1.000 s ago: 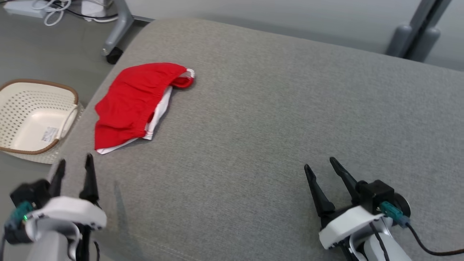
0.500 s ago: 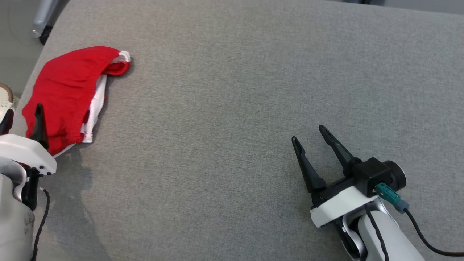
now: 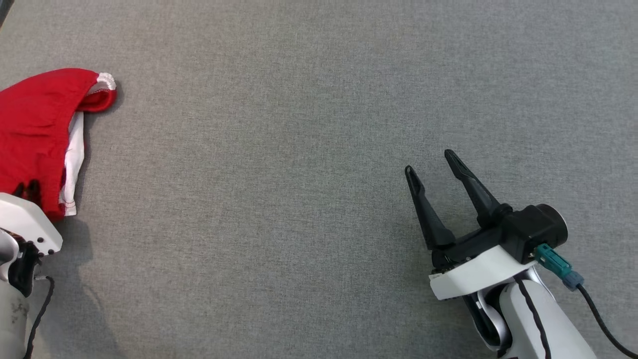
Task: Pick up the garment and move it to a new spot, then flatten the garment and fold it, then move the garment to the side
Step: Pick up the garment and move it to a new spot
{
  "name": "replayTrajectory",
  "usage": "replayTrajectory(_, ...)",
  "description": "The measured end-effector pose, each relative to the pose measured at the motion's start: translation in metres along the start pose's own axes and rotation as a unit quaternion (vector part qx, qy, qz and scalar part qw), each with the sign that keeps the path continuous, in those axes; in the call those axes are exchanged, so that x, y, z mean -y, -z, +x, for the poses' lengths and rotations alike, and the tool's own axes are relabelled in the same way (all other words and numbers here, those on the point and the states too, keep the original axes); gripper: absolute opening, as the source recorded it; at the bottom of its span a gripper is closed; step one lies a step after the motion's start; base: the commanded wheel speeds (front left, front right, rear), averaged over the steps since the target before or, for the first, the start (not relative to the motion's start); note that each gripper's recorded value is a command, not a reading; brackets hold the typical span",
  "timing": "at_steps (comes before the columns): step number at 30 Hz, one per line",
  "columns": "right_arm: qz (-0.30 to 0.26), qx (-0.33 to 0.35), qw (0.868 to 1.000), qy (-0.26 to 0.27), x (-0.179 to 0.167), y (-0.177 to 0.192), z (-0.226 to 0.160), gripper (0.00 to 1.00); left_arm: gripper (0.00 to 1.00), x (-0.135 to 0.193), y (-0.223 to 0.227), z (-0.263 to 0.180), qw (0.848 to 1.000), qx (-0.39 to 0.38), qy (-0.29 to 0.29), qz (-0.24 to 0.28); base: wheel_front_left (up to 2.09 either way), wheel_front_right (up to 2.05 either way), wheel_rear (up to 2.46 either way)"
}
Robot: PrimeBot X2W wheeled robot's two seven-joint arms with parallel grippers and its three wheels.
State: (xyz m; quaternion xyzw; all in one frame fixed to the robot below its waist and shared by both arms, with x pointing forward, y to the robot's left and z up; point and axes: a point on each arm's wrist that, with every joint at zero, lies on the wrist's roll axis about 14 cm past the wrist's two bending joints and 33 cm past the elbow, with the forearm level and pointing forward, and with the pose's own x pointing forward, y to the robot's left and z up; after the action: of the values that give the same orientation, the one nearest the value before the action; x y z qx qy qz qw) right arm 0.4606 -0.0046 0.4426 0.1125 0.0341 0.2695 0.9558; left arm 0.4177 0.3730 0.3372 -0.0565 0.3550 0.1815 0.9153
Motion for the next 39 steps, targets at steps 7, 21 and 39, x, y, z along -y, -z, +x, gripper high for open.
replayTrajectory(7,0.008,0.024,0.999,0.025,0.01,-0.019,-0.011,1.0,0.0,0.021,-0.05,-0.008,0.995,0.092,0.035,0.018,0.0,0.0,0.0)
replayTrajectory(21,0.019,0.061,0.992,0.111,0.045,-0.053,-0.065,1.0,0.0,0.205,-0.137,-0.062,0.93,0.254,0.259,0.055,0.0,0.0,0.0)
replayTrajectory(39,0.013,0.086,0.969,0.23,0.086,-0.071,-0.153,1.0,0.0,0.42,-0.005,-0.201,0.809,0.181,0.545,0.129,0.0,0.0,0.0)
